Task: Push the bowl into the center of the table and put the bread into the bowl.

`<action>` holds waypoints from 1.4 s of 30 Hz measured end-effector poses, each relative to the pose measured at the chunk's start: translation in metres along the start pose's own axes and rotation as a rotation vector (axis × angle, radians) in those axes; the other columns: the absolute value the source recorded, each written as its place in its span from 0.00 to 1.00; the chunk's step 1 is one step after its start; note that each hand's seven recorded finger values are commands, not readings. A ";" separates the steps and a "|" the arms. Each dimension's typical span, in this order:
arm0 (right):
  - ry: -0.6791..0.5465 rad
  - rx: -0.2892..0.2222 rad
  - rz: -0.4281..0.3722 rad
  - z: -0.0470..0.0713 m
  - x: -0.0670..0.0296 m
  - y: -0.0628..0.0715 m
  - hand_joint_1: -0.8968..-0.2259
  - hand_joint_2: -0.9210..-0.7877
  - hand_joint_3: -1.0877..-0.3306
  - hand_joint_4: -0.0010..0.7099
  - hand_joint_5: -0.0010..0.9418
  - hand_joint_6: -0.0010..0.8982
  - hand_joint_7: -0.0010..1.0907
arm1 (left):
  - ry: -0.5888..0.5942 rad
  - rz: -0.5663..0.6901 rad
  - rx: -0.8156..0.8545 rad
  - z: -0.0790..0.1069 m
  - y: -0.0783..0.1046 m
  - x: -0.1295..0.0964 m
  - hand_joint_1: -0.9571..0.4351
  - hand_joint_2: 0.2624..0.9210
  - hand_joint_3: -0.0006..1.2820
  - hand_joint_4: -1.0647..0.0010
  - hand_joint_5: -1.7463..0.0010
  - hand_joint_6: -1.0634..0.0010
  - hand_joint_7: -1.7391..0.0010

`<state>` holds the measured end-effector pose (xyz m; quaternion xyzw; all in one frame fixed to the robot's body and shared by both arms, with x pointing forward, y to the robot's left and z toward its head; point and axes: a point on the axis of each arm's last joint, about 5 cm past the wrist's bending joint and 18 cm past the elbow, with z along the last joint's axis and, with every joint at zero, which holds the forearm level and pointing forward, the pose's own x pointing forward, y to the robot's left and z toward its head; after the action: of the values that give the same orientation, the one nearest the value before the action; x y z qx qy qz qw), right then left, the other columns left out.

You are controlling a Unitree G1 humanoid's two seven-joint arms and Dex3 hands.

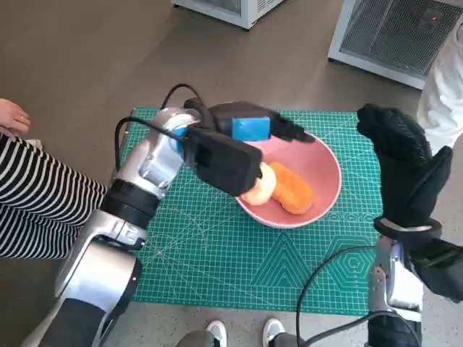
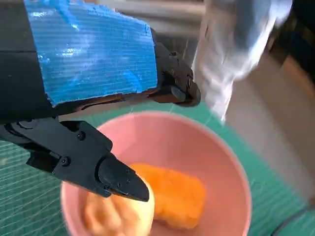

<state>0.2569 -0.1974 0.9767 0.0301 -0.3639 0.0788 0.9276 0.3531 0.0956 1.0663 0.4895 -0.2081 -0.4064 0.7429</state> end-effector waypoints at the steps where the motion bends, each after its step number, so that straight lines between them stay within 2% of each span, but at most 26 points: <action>1: 0.000 0.001 0.000 0.000 0.0007 0.000 0.34 0.00 0.53 0.16 0.00 0.07 0.41 | -0.013 0.027 -0.015 -0.001 0.001 -0.002 0.35 0.95 0.02 0.91 1.00 0.75 0.99; 7: 0.004 0.010 0.003 0.002 0.0063 0.001 0.34 0.00 0.53 0.15 0.00 0.07 0.41 | -0.094 0.182 -0.090 -0.007 0.004 -0.012 0.31 0.99 0.03 0.89 0.99 0.74 0.99; 13: -0.017 0.014 0.019 0.009 0.0150 0.003 0.36 0.00 0.52 0.15 0.00 0.07 0.41 | -0.157 0.318 -0.216 -0.016 0.005 -0.025 0.29 1.00 0.08 0.88 0.99 0.72 0.99; 21: -0.042 0.010 0.043 0.020 0.0278 0.002 0.34 0.00 0.53 0.16 0.00 0.08 0.43 | -0.220 0.491 -0.389 -0.026 -0.001 -0.042 0.23 1.00 0.25 0.86 0.99 0.71 0.99; 28: -0.057 0.014 0.059 0.024 0.0376 0.004 0.33 0.00 0.54 0.17 0.01 0.09 0.44 | -0.383 0.648 -0.616 -0.016 -0.011 -0.049 0.20 1.00 0.36 0.86 0.99 0.74 0.99; 33: -0.068 0.020 0.071 0.026 0.0458 0.006 0.32 0.00 0.54 0.18 0.01 0.09 0.44 | -0.514 0.712 -0.776 -0.007 -0.026 -0.050 0.18 1.00 0.39 0.85 0.99 0.75 0.99; 37: -0.067 0.025 0.076 0.026 0.0492 0.007 0.32 0.00 0.55 0.18 0.01 0.09 0.44 | -0.549 0.728 -0.844 -0.005 -0.036 -0.050 0.17 1.00 0.40 0.85 0.99 0.75 0.99; 42: -0.053 0.028 0.083 0.025 0.0508 0.008 0.32 0.00 0.56 0.18 0.01 0.09 0.44 | -0.545 0.733 -0.847 -0.004 -0.041 -0.053 0.17 1.00 0.40 0.85 0.99 0.74 0.98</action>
<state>0.2756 -0.1856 1.0295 0.0300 -0.3880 0.1215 0.9131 0.3082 0.1332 1.0321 -0.0723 -0.3652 -0.2826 0.8840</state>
